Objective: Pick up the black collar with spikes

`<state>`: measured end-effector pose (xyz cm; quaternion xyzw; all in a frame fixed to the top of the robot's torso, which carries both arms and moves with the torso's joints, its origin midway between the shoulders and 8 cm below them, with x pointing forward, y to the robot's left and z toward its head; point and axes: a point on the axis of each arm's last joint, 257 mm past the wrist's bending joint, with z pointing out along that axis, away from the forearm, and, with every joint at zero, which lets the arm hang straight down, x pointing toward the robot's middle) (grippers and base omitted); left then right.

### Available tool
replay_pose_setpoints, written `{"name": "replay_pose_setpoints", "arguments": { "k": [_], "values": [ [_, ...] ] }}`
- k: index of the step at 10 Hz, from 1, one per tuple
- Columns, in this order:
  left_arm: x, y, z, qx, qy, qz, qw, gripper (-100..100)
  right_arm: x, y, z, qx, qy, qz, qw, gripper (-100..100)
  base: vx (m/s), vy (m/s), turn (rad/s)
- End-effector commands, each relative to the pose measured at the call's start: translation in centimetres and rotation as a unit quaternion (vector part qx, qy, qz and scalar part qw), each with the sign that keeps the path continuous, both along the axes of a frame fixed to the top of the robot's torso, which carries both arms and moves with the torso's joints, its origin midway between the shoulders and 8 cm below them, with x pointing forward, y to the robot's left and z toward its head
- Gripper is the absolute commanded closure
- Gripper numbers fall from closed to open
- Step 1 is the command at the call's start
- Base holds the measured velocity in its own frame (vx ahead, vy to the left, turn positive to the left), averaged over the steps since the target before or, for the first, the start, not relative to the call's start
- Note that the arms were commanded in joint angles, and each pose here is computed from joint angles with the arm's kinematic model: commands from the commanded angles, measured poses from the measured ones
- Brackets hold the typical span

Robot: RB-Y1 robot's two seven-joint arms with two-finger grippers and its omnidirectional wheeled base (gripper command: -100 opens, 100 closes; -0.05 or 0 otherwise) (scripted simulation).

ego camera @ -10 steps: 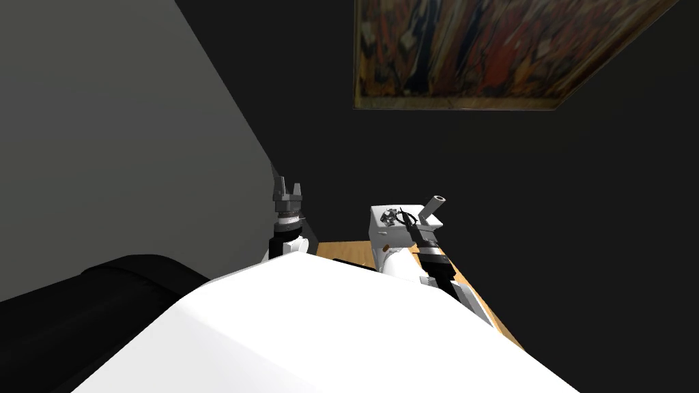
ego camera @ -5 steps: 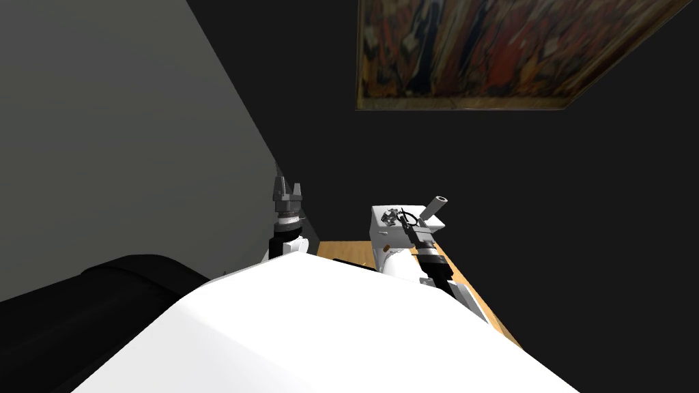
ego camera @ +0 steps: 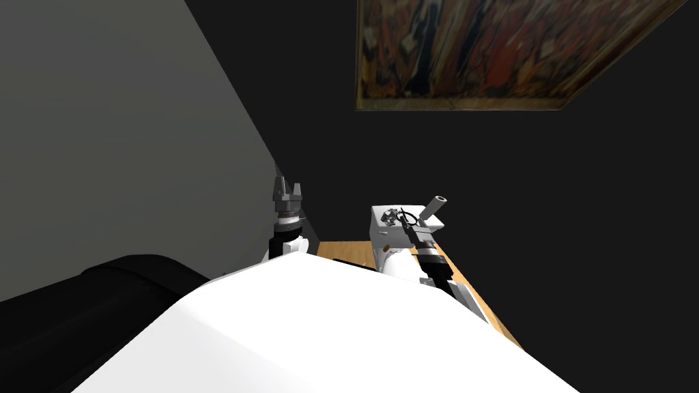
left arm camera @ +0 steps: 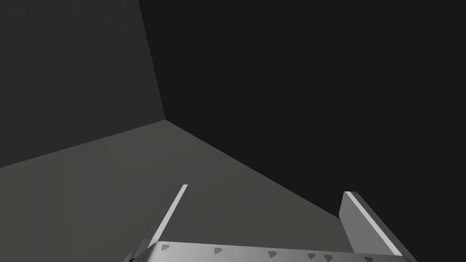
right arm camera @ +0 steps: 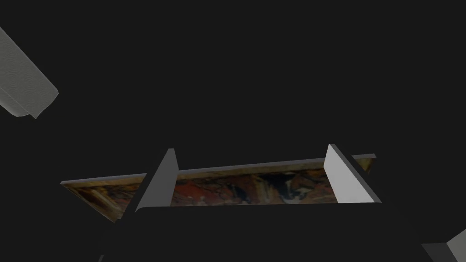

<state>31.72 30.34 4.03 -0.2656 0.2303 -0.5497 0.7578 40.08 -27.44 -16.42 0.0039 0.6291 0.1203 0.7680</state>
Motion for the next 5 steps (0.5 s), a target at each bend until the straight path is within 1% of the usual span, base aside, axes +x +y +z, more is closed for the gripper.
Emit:
{"name": "replay_pose_setpoints", "arguments": {
  "k": [1, 2, 3, 5],
  "values": [
    [0.0, 0.0, 0.0, 0.0, 0.0, 0.0, 1.0, 0, 0.0, 0.0, 0.0, 0.0, 0.0, 0.0, 1.0, -100, 0.0, 0.0, 0.0],
    [0.0, 0.0, 0.0, 0.0, 0.0, 0.0, 1.0, 0, -0.4, -0.3, -0.9, -0.04, 0.011, -0.002, 0.9991, -100, 0.024, 0.006, 0.023],
    [0.0, 0.0, 0.0, 0.0, 0.0, 0.0, 1.0, 0, -0.8, -0.6, -1.8, -0.074, 0.022, -0.003, 0.997, -100, 0.07, -0.004, 0.027],
    [0.0, 0.0, 0.0, 0.0, 0.0, 0.0, 1.0, 0, -1.3, -1.1, -3.0, -0.116, 0.035, -0.004, 0.9926, -100, 0.073, -0.004, 0.02]
  ]
}}
